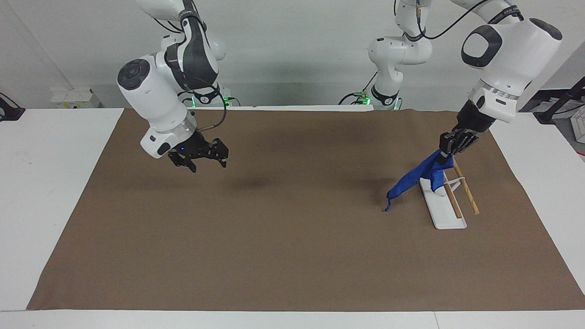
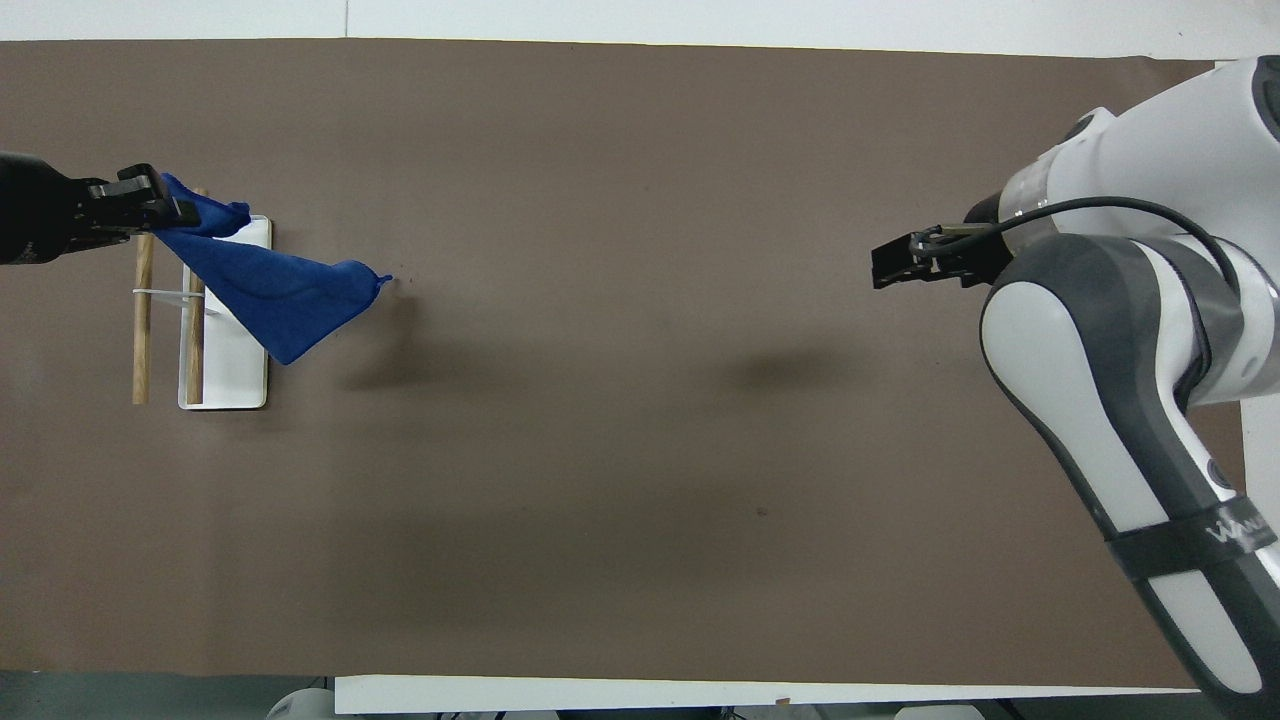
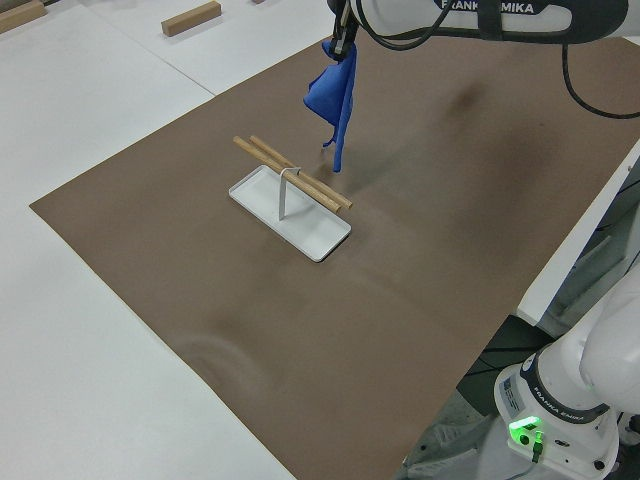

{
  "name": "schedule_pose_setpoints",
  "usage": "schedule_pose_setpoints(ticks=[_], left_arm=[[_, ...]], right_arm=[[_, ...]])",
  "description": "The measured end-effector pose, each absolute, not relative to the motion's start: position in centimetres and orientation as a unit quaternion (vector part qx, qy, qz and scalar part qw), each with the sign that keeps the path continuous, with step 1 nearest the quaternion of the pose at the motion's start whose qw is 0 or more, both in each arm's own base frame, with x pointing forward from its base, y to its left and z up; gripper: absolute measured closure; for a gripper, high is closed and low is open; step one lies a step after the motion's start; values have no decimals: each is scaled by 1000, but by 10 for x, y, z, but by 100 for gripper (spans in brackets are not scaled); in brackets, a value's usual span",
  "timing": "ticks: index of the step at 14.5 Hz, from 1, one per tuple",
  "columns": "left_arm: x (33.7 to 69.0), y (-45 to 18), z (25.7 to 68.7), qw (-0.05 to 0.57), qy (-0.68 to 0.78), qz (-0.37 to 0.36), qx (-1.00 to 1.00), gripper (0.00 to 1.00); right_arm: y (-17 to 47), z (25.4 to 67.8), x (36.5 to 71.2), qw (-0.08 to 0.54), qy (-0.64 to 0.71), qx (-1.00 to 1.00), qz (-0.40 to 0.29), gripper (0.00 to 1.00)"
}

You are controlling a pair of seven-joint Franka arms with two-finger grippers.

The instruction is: Right arm passes towel to left arm to hang

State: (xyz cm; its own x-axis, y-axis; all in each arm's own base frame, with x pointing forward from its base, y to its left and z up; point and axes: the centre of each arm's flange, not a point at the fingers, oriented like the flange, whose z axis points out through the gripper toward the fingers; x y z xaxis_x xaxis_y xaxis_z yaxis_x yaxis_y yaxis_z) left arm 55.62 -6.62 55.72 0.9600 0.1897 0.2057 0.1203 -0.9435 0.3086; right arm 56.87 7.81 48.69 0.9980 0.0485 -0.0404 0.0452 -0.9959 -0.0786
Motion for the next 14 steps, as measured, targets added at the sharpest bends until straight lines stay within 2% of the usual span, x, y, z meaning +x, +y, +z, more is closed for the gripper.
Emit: schedule_pose_setpoints(ticks=[2,7,14], left_arm=[[556,-63,551,147,81,113,979,98],[558,-34,538,133,45,130,982,98],[564,-5,536,116,-10,155,981,98]], right_arm=[[54,494,565,4,-10,-1000,25,0],[-26,544,551,-1,49,-998,27,0],[-22,564,546,-1,46,-998,36,1]])
